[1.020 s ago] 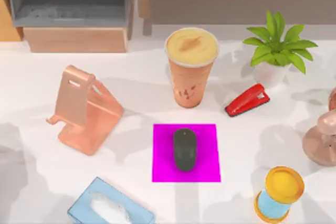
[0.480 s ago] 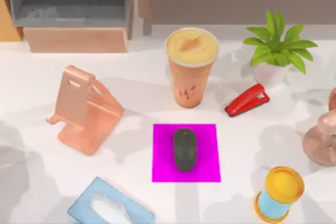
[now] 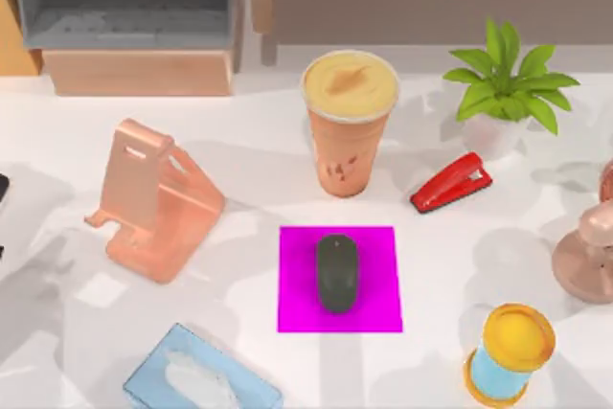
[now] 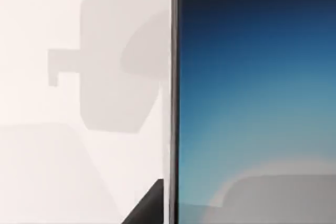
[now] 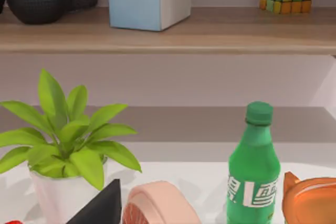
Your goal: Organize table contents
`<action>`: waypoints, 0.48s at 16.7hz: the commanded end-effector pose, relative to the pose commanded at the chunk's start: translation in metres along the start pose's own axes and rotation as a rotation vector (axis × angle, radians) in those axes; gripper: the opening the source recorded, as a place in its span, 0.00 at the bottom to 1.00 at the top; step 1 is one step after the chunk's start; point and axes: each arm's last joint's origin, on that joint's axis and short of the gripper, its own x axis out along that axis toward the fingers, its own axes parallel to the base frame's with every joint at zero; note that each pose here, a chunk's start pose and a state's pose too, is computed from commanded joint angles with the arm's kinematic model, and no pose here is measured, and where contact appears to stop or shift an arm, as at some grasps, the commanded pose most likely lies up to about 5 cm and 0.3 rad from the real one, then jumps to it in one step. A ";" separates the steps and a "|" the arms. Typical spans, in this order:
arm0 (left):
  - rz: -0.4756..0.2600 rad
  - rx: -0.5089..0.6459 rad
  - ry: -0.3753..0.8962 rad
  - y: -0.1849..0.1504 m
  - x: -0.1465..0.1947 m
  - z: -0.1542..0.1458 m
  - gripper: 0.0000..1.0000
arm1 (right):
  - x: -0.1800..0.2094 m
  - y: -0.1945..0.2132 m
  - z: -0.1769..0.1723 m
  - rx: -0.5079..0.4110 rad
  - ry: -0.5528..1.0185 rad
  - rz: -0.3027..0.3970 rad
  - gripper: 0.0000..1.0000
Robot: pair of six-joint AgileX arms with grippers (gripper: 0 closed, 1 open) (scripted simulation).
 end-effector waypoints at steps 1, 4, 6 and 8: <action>0.006 0.000 -0.079 -0.011 -0.006 0.004 0.00 | 0.000 0.000 0.000 0.000 0.000 0.000 1.00; -0.016 0.000 -0.331 -0.045 -0.026 0.011 0.00 | 0.000 0.000 0.000 0.000 0.000 0.000 1.00; -0.061 0.003 -0.486 -0.066 -0.038 0.011 0.00 | 0.000 0.000 0.000 0.000 0.000 0.000 1.00; -0.114 0.008 -0.613 -0.082 -0.049 0.008 0.00 | 0.000 0.000 0.000 0.000 0.000 0.000 1.00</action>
